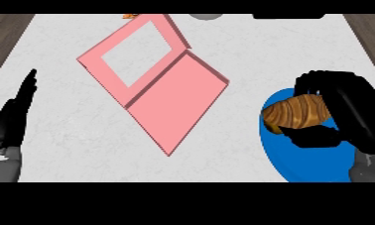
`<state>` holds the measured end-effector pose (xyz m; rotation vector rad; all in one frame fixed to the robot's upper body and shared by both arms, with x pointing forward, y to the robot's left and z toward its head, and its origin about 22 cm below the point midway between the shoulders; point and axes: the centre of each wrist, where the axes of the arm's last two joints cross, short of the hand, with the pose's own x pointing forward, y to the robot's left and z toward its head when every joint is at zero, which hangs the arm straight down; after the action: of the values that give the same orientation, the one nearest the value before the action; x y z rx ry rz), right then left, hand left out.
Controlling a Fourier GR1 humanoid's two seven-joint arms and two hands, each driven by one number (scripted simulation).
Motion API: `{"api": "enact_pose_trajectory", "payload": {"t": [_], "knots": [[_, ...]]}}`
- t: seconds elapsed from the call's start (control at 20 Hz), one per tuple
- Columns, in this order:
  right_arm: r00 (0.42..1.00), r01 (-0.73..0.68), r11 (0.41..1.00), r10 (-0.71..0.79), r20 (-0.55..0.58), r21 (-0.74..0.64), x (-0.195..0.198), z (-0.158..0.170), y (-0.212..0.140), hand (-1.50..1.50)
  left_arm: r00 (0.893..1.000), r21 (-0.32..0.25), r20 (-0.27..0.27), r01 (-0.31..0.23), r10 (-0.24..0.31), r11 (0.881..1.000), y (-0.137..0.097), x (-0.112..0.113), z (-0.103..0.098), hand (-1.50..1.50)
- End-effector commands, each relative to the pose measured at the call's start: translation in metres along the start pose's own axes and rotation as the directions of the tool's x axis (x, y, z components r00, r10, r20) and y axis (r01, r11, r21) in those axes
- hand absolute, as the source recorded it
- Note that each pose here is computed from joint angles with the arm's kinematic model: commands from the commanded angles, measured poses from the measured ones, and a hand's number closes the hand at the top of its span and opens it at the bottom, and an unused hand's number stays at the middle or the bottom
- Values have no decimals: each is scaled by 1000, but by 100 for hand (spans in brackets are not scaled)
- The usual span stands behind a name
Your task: Pick the croissant from the plate and place it in the cardboard box
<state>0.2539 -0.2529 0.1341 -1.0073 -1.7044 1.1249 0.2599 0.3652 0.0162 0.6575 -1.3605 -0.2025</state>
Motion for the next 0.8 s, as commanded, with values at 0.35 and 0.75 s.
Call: {"api": "enact_pose_trajectory", "payload": {"t": [0.35,0.75], "knots": [[959,255,967,-253,125,-5,77,-55,-35,150,1000,-22,10,-4,5,1000,-9,12,-5,0],[929,366,930,-367,45,27,159,-105,-19,150,1000,-13,16,5,-4,1000,-27,4,7,0]]}}
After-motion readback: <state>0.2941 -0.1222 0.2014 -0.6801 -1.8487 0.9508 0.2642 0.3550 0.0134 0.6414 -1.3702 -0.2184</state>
